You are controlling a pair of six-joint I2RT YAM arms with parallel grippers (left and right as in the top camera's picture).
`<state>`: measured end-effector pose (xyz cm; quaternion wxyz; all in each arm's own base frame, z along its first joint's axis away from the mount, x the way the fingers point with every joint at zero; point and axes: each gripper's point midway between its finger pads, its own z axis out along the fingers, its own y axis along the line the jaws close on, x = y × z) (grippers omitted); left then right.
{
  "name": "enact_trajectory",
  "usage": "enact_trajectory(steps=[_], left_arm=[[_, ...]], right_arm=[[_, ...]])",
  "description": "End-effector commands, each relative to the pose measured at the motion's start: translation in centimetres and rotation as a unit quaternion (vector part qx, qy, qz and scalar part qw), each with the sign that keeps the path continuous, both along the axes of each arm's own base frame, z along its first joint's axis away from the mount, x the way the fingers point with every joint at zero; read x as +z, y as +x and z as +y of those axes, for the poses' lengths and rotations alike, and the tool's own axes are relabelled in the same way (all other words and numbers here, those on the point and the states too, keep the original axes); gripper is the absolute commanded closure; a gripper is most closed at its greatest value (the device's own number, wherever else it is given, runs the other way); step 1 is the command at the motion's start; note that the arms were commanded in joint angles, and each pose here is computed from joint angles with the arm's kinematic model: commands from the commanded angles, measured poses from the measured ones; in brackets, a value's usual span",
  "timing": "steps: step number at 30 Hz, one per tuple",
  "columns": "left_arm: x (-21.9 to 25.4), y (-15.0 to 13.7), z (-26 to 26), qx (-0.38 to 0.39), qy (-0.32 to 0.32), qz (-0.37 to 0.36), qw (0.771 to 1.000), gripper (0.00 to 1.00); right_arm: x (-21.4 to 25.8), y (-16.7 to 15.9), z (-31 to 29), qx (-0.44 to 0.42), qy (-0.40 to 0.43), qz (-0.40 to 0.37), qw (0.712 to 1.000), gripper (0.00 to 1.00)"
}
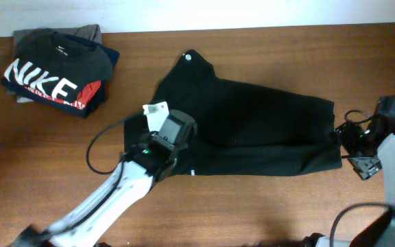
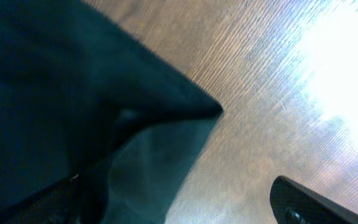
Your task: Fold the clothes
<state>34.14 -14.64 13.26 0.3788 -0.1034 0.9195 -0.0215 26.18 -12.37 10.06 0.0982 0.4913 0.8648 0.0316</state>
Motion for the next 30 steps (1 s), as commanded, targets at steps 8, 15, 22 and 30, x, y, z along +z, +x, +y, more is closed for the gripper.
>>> enact_trajectory(steps=[8,15,22,30], left_arm=[[1.9,-2.6,-0.8,-0.079,-0.014,0.032,0.996,0.42],[-0.9,-3.4,-1.4,-0.094,-0.008,0.088,0.992,0.37],[-1.4,-3.3,-1.5,-0.094,-0.007,0.093,0.991,0.37],[-1.8,-3.4,-1.5,-0.094,-0.004,0.099,0.991,0.37]], right_arm=[[5.6,0.1,0.0,0.025,-0.032,-0.060,0.997,0.01],[4.6,0.3,-0.6,0.023,-0.037,-0.042,0.998,0.01],[2.0,1.2,-1.1,0.008,-0.019,-0.017,1.000,0.01],[-0.4,3.9,-2.3,-0.012,-0.017,-0.031,0.999,0.01]])
